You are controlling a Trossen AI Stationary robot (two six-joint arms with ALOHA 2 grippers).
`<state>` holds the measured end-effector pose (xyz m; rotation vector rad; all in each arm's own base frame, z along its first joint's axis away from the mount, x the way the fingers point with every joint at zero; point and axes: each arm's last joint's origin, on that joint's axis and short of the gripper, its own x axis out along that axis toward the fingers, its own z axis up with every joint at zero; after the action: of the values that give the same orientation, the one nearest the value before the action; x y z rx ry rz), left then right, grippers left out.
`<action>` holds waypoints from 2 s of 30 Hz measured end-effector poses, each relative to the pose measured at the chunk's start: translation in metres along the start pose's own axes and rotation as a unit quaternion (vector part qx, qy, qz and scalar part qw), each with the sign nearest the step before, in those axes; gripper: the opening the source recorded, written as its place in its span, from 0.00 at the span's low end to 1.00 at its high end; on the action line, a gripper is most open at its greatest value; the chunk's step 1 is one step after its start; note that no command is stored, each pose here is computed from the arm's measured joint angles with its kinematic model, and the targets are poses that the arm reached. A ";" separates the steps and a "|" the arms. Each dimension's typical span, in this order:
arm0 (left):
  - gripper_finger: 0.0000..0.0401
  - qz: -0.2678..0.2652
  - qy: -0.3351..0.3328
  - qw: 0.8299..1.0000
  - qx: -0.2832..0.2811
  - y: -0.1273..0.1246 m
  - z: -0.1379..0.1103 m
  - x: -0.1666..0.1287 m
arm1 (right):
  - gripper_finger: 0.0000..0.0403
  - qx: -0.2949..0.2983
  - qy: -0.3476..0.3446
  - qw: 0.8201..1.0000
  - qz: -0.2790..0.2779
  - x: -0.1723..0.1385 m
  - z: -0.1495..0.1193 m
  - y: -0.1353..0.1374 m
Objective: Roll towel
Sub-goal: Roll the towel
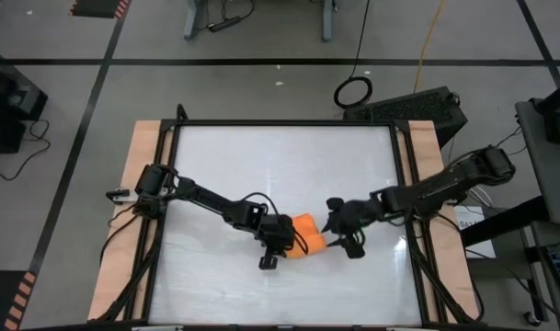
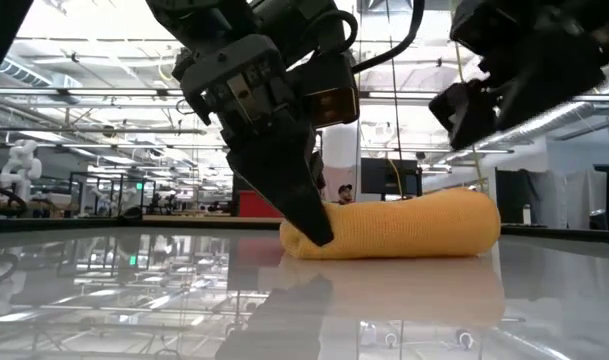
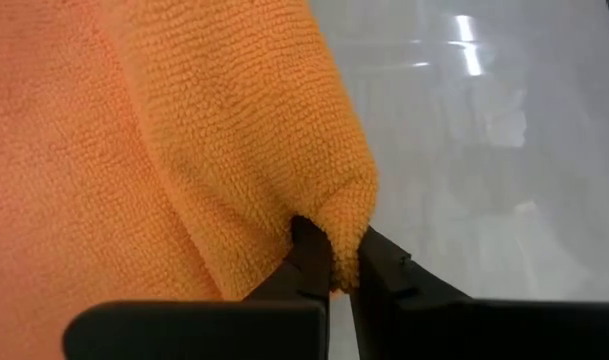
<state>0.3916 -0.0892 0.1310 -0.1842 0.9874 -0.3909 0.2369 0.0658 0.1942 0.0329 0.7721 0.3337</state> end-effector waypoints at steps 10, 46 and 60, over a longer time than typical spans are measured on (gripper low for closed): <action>0.04 -0.018 -0.002 1.000 -0.016 0.006 0.002 -0.002 | 0.52 -0.095 0.029 0.994 -0.051 0.038 -0.012 0.016; 0.04 -0.054 0.035 0.998 -0.023 0.021 -0.002 -0.011 | 0.07 0.204 0.096 0.970 0.096 0.082 -0.032 -0.016; 0.07 -0.090 0.045 0.984 -0.147 0.038 -0.002 -0.019 | 0.06 0.394 0.105 0.903 0.135 0.080 -0.027 -0.029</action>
<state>0.3892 -0.0469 0.1323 -0.5296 1.1185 -0.4199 0.2799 0.0606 0.1156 0.8879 1.0801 0.2698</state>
